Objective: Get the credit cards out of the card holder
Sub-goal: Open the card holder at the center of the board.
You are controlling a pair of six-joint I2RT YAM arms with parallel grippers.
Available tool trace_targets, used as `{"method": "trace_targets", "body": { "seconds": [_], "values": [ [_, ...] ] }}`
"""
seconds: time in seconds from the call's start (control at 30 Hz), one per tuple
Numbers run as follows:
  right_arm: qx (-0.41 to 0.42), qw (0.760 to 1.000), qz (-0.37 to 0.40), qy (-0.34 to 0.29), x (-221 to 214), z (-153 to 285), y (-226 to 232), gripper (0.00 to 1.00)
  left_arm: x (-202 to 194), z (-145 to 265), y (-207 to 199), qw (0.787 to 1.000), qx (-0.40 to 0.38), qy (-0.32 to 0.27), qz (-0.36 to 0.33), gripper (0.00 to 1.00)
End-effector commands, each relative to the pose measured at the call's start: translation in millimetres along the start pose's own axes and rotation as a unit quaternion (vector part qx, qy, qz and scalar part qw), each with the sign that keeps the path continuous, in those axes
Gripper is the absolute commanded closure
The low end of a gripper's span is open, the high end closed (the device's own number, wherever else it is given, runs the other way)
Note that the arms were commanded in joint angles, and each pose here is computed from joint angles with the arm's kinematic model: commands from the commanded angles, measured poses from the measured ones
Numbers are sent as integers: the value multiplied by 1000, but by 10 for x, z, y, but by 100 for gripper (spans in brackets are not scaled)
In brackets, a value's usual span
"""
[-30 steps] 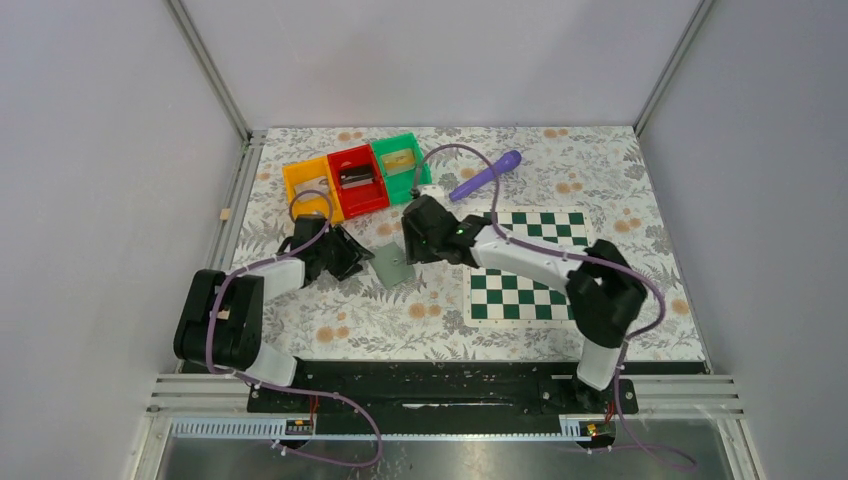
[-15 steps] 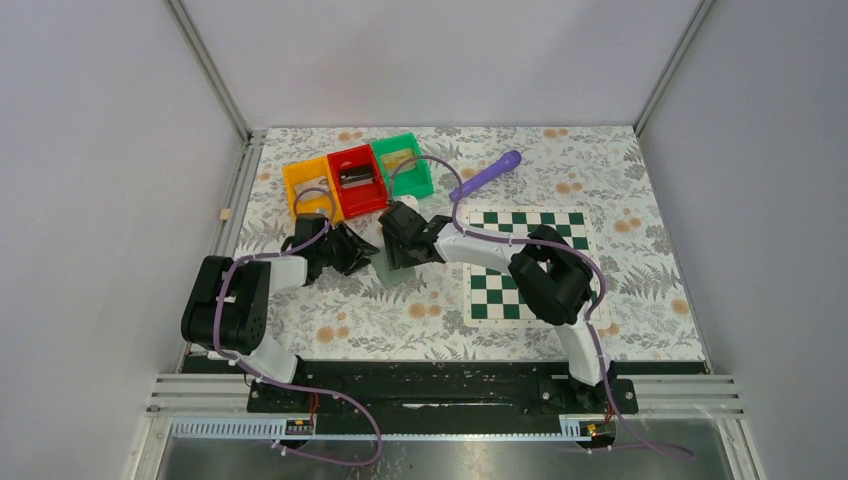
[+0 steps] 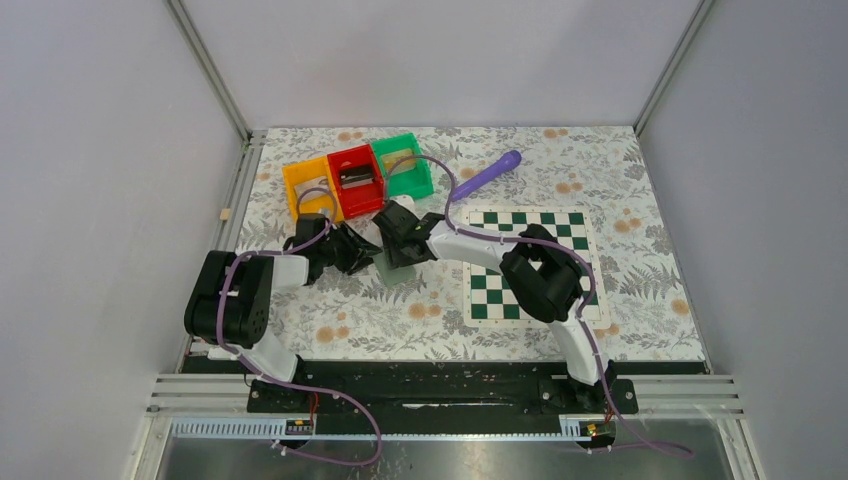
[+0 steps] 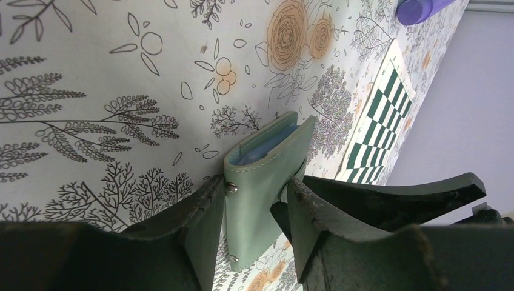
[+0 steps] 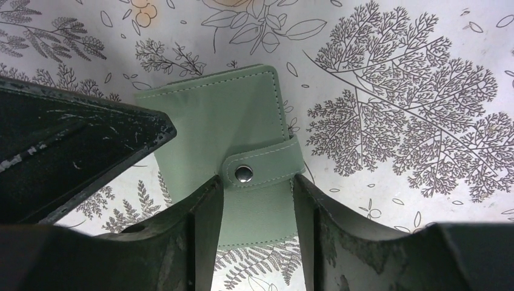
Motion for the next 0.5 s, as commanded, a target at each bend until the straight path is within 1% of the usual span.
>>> {"method": "trace_targets", "body": {
  "seconds": [0.0, 0.07, 0.17, 0.27, 0.4, 0.47],
  "values": [
    [-18, 1000, 14, -12, 35, -48, 73, 49, -53, -31, -18, 1000, -13, 17, -6, 58],
    [-18, 1000, 16, -13, 36, -55, 75, 53, -59, -39, -18, 1000, -13, 19, -6, 58],
    [-15, 1000, 17, -14, 47, -42, 84, 67, -73, -50, -22, 1000, -14, 24, -6, 58],
    [-5, 1000, 14, -10, 35, 17, 91, 78, -94, -44, -29, 999, -14, 29, -7, 59],
    [32, 999, 3, 0, -49, 199, 103, 86, -187, -25, -51, 999, -1, 35, -25, 59],
    [55, 998, -9, 0, -124, 310, 90, 89, -277, -12, -69, 999, 5, 42, -34, 59]
  ]
}}
Point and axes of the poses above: each gripper's point midway between its finger pads, its own z axis back along the fingers, its own y axis along the line the jaws close on, x = y × z, the point moved 6 cm from there along z, back along the fingers, and after that the axes turned 2 degrees about -z, right-handed, at the moved point
